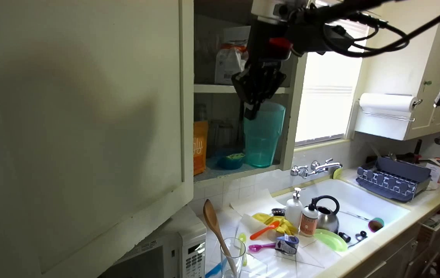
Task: Remove the blue cup from the cabinet and put it on the counter.
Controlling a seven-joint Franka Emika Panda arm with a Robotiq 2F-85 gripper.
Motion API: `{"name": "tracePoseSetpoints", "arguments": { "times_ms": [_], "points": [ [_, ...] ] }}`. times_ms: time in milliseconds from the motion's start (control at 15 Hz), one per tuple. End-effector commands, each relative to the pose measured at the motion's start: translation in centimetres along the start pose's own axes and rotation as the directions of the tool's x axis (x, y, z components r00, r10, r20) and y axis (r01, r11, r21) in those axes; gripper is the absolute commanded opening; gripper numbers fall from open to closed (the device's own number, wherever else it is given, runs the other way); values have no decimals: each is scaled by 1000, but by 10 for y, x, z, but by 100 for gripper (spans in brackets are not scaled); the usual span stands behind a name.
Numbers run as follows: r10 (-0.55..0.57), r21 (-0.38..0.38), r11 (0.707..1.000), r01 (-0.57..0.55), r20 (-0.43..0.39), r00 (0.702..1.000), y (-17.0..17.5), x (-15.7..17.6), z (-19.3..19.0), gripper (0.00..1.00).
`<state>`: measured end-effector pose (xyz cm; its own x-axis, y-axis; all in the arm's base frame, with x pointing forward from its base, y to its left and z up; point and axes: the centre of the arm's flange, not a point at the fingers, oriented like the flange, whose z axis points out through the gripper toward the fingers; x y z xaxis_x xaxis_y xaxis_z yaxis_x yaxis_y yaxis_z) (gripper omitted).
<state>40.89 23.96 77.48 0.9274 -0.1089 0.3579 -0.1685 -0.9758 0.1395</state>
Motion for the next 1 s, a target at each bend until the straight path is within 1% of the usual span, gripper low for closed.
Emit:
{"name": "tracePoseSetpoints", "arguments": {
  "times_ms": [0,67,733,800,867,933],
  "points": [
    [40,-23,999,-39,18,999,-1,-8,10,1],
    [46,-37,998,-45,28,999,-2,-13,17,5],
    [47,-29,999,-46,21,999,-2,-8,13,5],
    [47,-29,999,-46,21,999,-2,-8,13,1],
    [48,-4,999,-48,33,998,-1,-11,22,1],
    [43,2,999,-43,30,999,0,-14,31,1]
  ]
}}
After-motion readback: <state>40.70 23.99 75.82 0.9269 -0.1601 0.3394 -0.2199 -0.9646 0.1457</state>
